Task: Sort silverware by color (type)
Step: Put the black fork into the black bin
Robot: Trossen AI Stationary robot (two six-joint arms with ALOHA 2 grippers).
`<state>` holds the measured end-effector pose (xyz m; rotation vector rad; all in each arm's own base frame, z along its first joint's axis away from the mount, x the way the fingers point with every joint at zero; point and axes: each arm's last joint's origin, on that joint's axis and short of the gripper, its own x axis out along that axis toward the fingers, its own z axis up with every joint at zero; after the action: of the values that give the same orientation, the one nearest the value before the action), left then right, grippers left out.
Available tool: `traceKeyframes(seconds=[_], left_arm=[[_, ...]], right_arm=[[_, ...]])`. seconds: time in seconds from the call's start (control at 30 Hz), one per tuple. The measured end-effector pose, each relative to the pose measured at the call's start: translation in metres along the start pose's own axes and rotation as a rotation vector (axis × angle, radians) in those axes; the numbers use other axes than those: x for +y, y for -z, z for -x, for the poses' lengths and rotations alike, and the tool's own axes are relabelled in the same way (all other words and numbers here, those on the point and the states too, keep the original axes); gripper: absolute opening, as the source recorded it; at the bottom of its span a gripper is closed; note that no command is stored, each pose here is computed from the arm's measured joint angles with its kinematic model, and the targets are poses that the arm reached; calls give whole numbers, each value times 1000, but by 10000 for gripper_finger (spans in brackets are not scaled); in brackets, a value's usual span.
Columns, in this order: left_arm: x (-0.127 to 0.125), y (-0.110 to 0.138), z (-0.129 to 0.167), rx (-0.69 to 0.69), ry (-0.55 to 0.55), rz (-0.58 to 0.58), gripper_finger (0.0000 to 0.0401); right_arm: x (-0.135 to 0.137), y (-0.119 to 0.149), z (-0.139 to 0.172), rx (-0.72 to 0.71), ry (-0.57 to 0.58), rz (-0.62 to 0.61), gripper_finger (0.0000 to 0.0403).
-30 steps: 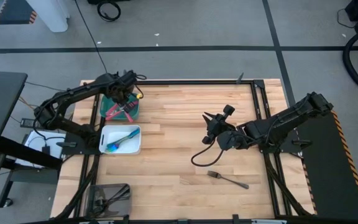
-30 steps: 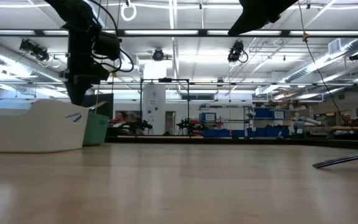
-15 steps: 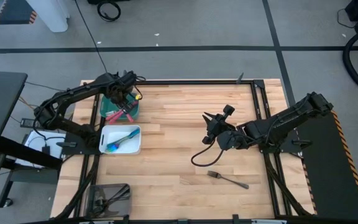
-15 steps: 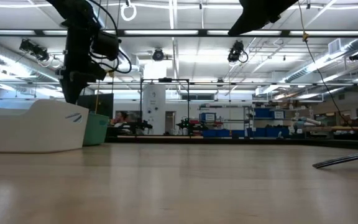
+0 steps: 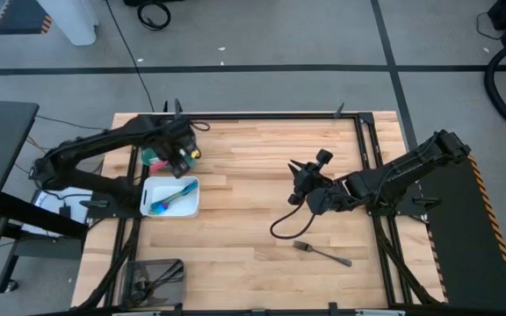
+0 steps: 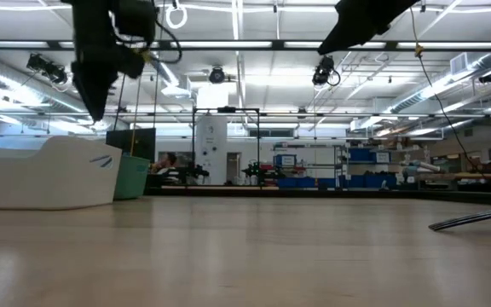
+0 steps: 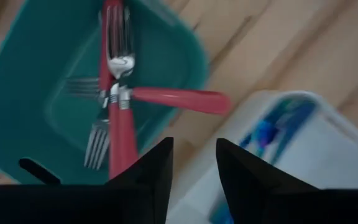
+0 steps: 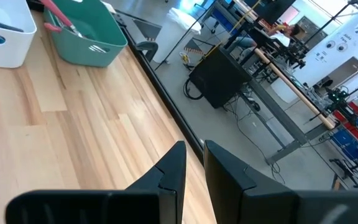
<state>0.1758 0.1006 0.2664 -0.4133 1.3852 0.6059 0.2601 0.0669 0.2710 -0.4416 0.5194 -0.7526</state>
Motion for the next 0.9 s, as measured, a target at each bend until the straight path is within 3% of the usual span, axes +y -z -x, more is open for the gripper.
traceKeyframes(seconds=[0.2,0.37,0.5,0.77,0.9], left_arm=[[-18,33,37,-181,79,47,132],[-32,53,59,-324,207,101,132],[-49,65,68,-372,284,36,132],[-75,76,73,-511,214,-31,132],[-87,68,81,-696,202,-9,132]], right_arm=[[0,-2,8,-22,-23,-29,66],[0,-6,13,-52,-43,-82,66],[1,-7,13,-56,-80,-90,66],[-3,3,6,15,-55,-67,66],[-9,10,-3,81,-38,-92,66]])
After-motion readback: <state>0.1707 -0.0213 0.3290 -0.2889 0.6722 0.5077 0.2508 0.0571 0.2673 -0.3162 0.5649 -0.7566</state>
